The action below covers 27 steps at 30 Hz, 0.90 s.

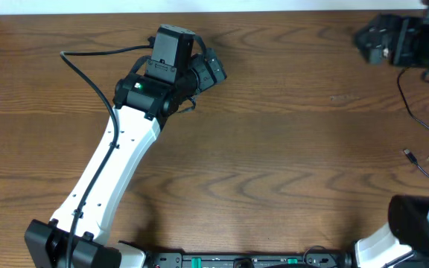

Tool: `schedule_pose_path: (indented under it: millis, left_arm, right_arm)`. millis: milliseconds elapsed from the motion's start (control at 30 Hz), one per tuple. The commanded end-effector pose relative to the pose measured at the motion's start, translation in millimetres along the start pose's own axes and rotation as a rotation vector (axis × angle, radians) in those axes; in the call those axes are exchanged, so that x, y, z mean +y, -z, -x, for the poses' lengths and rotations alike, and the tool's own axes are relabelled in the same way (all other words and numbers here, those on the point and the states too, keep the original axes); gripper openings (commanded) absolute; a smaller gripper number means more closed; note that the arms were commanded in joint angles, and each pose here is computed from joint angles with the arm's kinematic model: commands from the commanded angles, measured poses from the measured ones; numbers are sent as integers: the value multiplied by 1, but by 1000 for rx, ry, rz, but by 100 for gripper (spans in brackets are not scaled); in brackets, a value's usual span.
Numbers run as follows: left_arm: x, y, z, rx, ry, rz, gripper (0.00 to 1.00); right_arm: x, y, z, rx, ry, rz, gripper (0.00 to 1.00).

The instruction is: Untangle cables

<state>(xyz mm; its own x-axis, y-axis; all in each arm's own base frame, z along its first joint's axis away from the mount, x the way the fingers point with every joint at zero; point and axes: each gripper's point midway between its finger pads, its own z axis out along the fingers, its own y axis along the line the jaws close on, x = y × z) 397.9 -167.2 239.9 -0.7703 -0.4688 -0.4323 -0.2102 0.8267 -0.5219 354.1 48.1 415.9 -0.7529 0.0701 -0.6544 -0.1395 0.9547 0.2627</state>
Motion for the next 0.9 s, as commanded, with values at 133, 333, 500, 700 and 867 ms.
schedule_pose_path:
  millis: [133,333,500,700,867]
  left_arm:
    - [1,-2,1,-4,-7,8,95]
    - [1,-2,1,-4,-7,8,95]
    - [1,-2,1,-4,-7,8,95]
    - [1,-2,1,-4,-7,8,95]
    - [1,-2,1,-4,-7,8,95]
  right_arm:
    - [10,43,5,-231,139,-169,99]
    - [-1,34,-17,-406,147,-161,99]
    - [-28,15,-70,-594,152,-138,99]
    - [-44,-11,-132,-757,236,-134,99]
    - [-44,-35,-175,-824,376,-121,99]
